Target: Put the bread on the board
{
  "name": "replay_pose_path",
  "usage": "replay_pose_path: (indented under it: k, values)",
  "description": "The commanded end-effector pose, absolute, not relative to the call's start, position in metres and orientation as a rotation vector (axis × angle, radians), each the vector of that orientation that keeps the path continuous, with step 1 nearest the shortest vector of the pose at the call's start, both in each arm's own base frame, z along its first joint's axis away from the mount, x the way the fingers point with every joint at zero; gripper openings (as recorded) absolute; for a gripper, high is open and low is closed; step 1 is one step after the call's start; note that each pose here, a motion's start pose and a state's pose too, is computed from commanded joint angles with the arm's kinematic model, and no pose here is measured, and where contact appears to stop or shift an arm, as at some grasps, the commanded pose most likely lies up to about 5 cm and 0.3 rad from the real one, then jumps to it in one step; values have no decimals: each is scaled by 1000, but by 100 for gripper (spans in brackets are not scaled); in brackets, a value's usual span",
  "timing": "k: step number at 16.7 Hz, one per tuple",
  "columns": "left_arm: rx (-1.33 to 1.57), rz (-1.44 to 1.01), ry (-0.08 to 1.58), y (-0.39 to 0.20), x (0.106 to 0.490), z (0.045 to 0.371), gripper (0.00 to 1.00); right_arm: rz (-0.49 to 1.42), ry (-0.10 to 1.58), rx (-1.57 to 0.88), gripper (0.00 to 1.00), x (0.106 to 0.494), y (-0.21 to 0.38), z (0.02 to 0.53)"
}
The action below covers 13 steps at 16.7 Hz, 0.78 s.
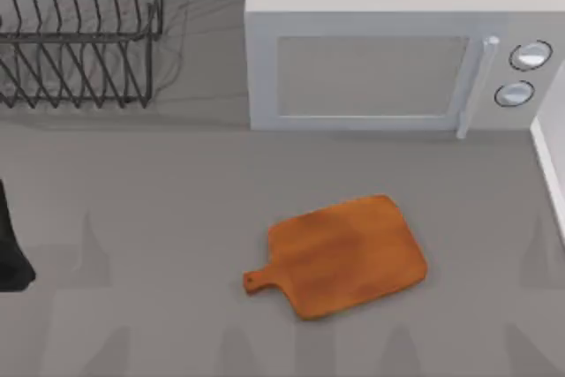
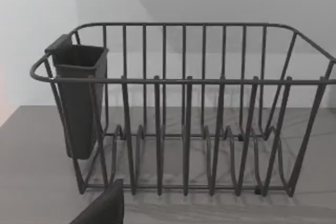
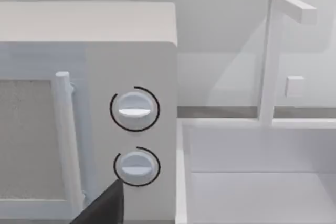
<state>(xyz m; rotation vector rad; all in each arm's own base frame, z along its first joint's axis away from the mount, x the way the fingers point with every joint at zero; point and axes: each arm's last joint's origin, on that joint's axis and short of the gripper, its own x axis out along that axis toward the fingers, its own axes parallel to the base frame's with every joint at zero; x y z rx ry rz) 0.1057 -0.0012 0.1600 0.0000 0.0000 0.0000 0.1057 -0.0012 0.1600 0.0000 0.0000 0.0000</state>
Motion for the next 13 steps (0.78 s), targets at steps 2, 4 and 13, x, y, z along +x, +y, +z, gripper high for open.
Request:
replay_pose_path:
  k: [2, 4, 13]
  values:
    - [0, 0, 0, -1, 106, 160, 100, 0, 0, 0, 100, 106, -1, 160]
    - [19, 10, 26, 0, 106, 165, 100, 0, 0, 0, 100, 106, -1, 160]
    - [263, 27, 630, 19, 153, 214, 100, 0, 0, 0, 100, 106, -1, 160]
